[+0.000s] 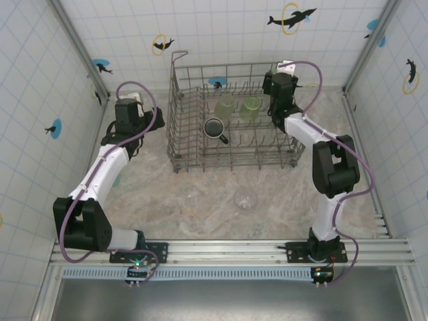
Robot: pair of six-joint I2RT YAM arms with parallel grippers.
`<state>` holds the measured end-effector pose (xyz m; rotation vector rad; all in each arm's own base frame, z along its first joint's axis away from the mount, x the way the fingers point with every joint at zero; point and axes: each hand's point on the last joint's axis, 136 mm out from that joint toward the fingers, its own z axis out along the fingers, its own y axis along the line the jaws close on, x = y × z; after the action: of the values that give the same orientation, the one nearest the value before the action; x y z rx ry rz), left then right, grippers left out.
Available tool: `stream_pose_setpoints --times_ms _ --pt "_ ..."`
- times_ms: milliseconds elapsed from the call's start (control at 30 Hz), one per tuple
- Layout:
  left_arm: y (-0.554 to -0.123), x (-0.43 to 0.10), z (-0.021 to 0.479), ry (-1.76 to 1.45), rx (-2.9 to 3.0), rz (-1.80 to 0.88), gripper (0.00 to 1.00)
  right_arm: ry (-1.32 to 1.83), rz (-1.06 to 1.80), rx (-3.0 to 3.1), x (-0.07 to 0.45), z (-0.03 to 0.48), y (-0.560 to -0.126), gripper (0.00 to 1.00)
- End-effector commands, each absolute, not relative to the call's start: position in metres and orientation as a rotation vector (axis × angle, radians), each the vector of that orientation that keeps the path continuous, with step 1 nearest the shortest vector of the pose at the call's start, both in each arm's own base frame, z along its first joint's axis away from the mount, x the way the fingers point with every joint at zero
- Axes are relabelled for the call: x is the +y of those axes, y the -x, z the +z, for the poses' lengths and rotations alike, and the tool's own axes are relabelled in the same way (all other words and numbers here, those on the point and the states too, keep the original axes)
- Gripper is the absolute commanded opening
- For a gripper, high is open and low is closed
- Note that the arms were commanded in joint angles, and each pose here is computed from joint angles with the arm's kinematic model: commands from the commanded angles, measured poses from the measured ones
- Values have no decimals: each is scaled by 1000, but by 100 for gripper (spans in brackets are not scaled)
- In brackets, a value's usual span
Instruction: Load the cups into the dish rack
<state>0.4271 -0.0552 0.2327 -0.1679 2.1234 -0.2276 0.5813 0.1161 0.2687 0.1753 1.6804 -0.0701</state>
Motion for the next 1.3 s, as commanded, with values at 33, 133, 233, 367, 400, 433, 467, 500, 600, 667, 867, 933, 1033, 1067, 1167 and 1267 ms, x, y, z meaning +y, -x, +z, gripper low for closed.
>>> stream_pose_setpoints --times_ms 33,133,233,367,400,433,467,500,600,667,867,933,1033,1067,1167,1267 --pt "-429 -47 236 159 2105 -173 97 -225 -94 1555 104 302 -592 49" --pt "-428 -46 237 162 2100 -171 97 -220 -95 1569 102 295 -598 49" --pt "-428 -48 238 155 2100 -190 97 -235 -88 1578 99 287 -602 49" --pt "-429 -50 237 154 2105 -203 98 -239 -78 1590 97 280 -606 48" --pt "-429 -50 237 154 2105 -207 98 -240 -81 1593 96 279 -607 48" --pt "-428 -50 237 154 2104 -209 98 -240 -80 1594 96 278 -608 48" --pt "-428 -51 237 153 2105 -209 98 -244 -77 1596 97 277 -608 48" --pt "-428 -50 237 153 2103 -209 98 -248 -74 1598 96 276 -608 48" --pt "-429 -48 235 160 2106 -197 98 -249 -57 1611 99 270 -610 48" --pt "-429 -49 235 158 2107 -203 98 -247 -53 1620 99 266 -610 48" --pt "-428 -49 239 157 2101 -210 98 -236 -53 1671 105 245 -612 49" --pt "-428 -48 241 161 2097 -207 98 -237 -65 1686 105 237 -612 49" --pt "-428 -47 241 164 2094 -206 97 -241 -72 1701 102 228 -614 49" --pt "-427 -46 242 164 2093 -206 97 -242 -77 1708 102 225 -614 49" --pt "-428 -47 242 163 2094 -210 97 -242 -84 1724 103 216 -614 50" --pt "-428 -46 242 165 2094 -208 98 -243 -81 1747 104 207 -615 51"
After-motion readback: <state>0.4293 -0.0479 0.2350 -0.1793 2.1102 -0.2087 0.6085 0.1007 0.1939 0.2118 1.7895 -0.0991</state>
